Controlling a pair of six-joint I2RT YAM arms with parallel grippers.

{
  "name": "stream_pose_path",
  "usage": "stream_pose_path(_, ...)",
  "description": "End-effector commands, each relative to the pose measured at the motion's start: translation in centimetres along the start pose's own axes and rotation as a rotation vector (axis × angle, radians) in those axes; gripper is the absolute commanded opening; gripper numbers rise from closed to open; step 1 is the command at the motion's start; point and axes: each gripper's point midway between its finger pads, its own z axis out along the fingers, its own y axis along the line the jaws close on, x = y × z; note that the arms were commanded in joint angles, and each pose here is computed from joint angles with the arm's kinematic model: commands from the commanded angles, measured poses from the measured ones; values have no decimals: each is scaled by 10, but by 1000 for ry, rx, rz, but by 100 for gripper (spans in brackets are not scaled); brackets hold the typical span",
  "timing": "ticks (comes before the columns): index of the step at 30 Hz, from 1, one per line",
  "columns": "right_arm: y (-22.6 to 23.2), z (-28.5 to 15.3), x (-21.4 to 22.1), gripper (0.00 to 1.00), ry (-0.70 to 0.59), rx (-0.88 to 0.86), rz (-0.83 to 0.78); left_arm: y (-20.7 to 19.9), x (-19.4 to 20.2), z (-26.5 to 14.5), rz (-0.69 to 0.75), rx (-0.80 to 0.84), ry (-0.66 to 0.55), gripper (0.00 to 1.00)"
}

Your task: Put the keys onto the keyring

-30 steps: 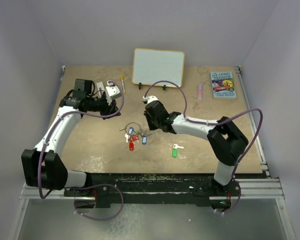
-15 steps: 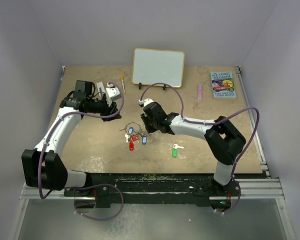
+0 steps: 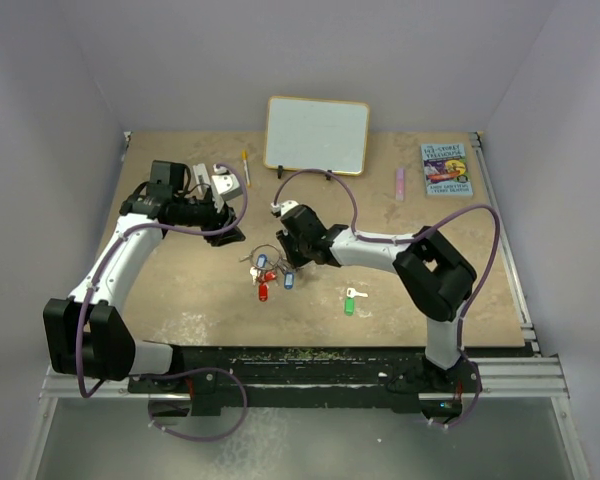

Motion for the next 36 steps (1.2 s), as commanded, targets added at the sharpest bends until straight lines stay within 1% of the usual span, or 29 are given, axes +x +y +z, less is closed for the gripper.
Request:
stream_pose_path(1,7,-4,-21,27,-50,-25,-13,0,-10,0,21,13,-38,55)
stream_pose_path(3,8,-1,-16,26,-36,-35,-16,-1,-10,-1,24,13,-40,55)
stream_pose_path(15,2,1,-3,0,-5,-10,-20,-7,-15,1,46,57,-69,55)
stream_pose_path(17,-4,-3,-9,0,-25,26,-36,-10,-16,3,57,79,-83,55)
stream_pose_path(22,-1,-28,-28,0,-89,7,-45,-15,-18,5,64,115,-114,55)
stream_pose_path(27,22,-66,-42,0,-123,-73,-106,-18,-23,5,77,117,-151,56)
stream_pose_path(31,38,-95,-42,0,-91,-135,-114,-21,-34,2,79,105,-193,56)
stream_pose_path(36,51,-123,-45,0,-40,-190,-28,-33,-54,-9,101,38,-270,57)
